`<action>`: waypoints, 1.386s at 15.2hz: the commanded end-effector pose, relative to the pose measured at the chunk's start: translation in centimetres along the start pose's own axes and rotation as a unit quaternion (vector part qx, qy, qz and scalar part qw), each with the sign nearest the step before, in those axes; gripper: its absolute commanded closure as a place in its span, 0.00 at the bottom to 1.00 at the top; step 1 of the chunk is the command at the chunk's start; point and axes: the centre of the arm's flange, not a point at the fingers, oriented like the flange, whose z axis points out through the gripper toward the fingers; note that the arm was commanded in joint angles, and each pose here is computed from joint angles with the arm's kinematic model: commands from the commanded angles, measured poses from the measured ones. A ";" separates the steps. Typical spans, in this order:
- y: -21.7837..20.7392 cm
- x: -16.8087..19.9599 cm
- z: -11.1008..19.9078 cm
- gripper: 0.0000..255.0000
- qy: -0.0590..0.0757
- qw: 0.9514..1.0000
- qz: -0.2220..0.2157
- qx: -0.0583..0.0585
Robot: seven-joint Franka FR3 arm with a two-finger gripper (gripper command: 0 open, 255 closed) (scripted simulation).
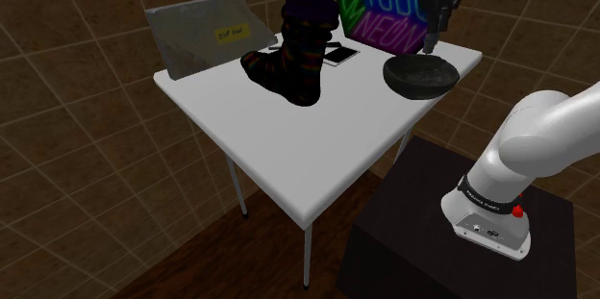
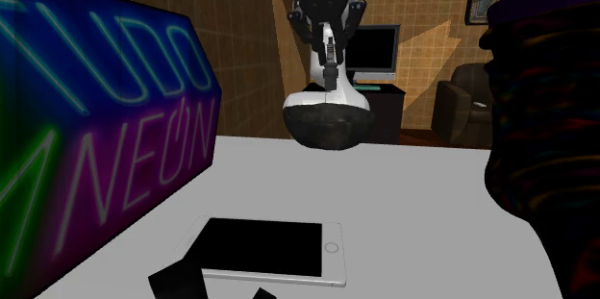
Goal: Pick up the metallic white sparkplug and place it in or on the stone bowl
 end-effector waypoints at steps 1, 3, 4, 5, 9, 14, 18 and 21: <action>0.1 0.4 1.0 1.00 0.000 1.000 0.000 0.000; 0.2 0.7 2.0 1.00 0.000 1.000 0.000 0.000; 0.2 0.8 2.5 1.00 0.000 1.000 0.000 0.000; 0.3 1.1 3.2 1.00 0.000 1.000 0.000 0.000; 0.3 1.1 3.2 1.00 0.000 1.000 0.000 0.000; 0.3 1.1 3.2 0.00 0.000 1.000 0.000 0.000; 0.3 1.1 3.2 0.00 0.000 1.000 0.000 0.000; 0.3 1.1 0.5 0.00 0.000 1.000 0.000 0.000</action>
